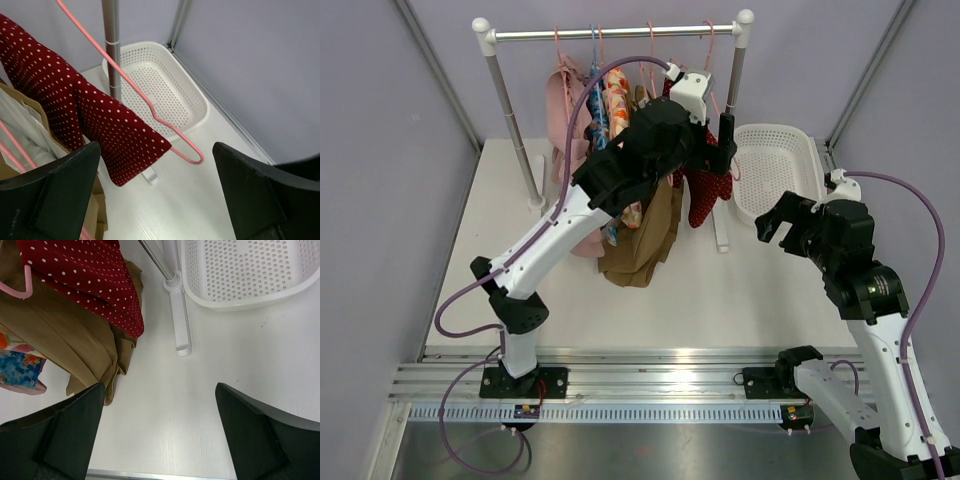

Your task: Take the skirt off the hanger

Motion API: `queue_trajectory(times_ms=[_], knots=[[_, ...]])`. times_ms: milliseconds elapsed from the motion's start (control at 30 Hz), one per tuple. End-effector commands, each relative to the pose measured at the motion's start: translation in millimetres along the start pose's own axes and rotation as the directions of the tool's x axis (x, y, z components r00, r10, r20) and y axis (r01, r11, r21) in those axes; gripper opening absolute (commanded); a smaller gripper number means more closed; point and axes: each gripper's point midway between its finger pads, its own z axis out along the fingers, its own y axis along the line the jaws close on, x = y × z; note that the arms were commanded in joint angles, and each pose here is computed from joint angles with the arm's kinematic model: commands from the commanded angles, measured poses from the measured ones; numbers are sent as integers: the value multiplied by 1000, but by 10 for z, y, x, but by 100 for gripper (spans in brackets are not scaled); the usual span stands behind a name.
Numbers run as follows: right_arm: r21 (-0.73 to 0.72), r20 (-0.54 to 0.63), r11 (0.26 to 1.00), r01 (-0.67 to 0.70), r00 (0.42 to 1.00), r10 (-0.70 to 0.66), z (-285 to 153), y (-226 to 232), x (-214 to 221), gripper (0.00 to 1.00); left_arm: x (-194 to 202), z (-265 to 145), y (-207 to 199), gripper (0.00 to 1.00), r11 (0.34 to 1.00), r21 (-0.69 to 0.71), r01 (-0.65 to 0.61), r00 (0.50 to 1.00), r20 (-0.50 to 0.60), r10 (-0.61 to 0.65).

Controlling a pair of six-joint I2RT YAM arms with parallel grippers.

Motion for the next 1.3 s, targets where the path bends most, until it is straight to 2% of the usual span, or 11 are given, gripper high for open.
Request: queue_trajectory(times_ms=[0, 600, 633, 733, 767, 867, 967, 1000, 1100, 1233, 1267], knots=[[-36, 17, 999, 4, 1000, -3, -67, 57, -14, 99, -599, -67, 44, 99, 997, -39, 66, 976, 209, -56], [-21, -14, 999, 33, 999, -33, -299, -91, 221, 100, -289, 923, 92, 99, 984, -73, 164, 951, 277, -138], [-18, -18, 999, 33, 999, -33, -311, -105, 240, 100, -268, 946, 90, 84, 984, -72, 162, 951, 276, -137], [-21, -11, 999, 32, 999, -33, -346, -114, 253, 99, -299, 925, 100, 50, 982, -74, 175, 946, 289, -147], [-28, -6, 999, 30, 1000, -31, -362, -103, 248, 99, -372, 854, 96, 32, 981, -72, 181, 941, 302, -152], [-50, -11, 998, 27, 1000, -28, -344, -56, 244, 100, -382, 750, 124, 10, 980, -92, 177, 944, 298, -143], [-144, -29, 988, 47, 998, -51, -276, 134, 227, 100, -451, 556, 170, 0, 979, -113, 168, 949, 287, -130], [-221, -45, 974, 51, 997, -63, -283, 281, 231, 100, -537, 435, 171, 0, 979, -111, 170, 946, 297, -131], [-283, -34, 958, 44, 998, -56, -119, 493, 46, 99, -607, 212, 157, 0, 981, -110, 157, 948, 295, -119], [-282, 19, 959, 30, 1000, -25, 165, 644, -289, 99, -727, -120, 202, 0, 977, -157, 146, 948, 305, -93], [-277, -5, 961, 16, 1000, -18, 308, 672, -293, 99, -706, -175, 228, 0, 975, -170, 141, 953, 291, -87]])
